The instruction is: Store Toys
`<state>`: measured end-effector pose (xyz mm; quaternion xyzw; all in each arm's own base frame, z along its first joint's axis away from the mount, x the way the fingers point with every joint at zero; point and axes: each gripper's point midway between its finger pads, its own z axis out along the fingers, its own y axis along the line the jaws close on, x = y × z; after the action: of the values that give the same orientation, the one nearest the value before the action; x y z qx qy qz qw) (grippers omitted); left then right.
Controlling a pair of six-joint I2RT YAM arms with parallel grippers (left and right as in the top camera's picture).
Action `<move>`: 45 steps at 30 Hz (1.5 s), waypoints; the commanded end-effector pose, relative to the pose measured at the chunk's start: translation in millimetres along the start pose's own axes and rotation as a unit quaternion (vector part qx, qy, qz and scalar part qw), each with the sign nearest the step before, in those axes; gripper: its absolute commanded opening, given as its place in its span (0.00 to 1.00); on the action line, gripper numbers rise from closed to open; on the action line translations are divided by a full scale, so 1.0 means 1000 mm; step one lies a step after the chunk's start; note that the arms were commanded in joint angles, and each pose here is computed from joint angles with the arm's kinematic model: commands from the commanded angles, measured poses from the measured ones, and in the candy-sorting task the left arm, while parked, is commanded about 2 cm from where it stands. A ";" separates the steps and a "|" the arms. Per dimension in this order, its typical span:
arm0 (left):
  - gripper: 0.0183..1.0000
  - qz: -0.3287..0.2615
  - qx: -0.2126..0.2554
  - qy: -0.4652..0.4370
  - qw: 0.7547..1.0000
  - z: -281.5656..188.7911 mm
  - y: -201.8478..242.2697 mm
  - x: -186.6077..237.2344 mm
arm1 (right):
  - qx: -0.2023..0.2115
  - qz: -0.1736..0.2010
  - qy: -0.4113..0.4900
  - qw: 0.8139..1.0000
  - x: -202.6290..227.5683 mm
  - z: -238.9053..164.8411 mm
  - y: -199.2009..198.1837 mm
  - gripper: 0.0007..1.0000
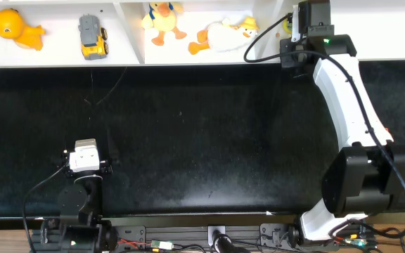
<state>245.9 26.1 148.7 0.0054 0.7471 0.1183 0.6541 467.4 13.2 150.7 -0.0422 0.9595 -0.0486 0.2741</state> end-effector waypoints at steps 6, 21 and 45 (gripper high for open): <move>1.00 0.007 0.008 -0.004 1.000 0.000 -0.003 -0.001 | -0.005 -0.021 -0.018 1.000 -0.016 0.016 0.007 0.04; 1.00 0.007 0.008 -0.004 1.000 0.000 -0.003 -0.001 | -0.007 -0.023 -0.031 0.999 -0.023 0.044 0.012 0.04; 1.00 0.007 0.008 -0.004 1.000 0.000 -0.003 -0.001 | -0.030 -0.029 -0.029 0.999 -0.021 0.047 0.028 0.61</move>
<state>245.9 26.1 148.7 0.0054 0.7471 0.1183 0.6541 505.4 27.8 122.1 -0.0681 0.9504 -0.0399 0.3010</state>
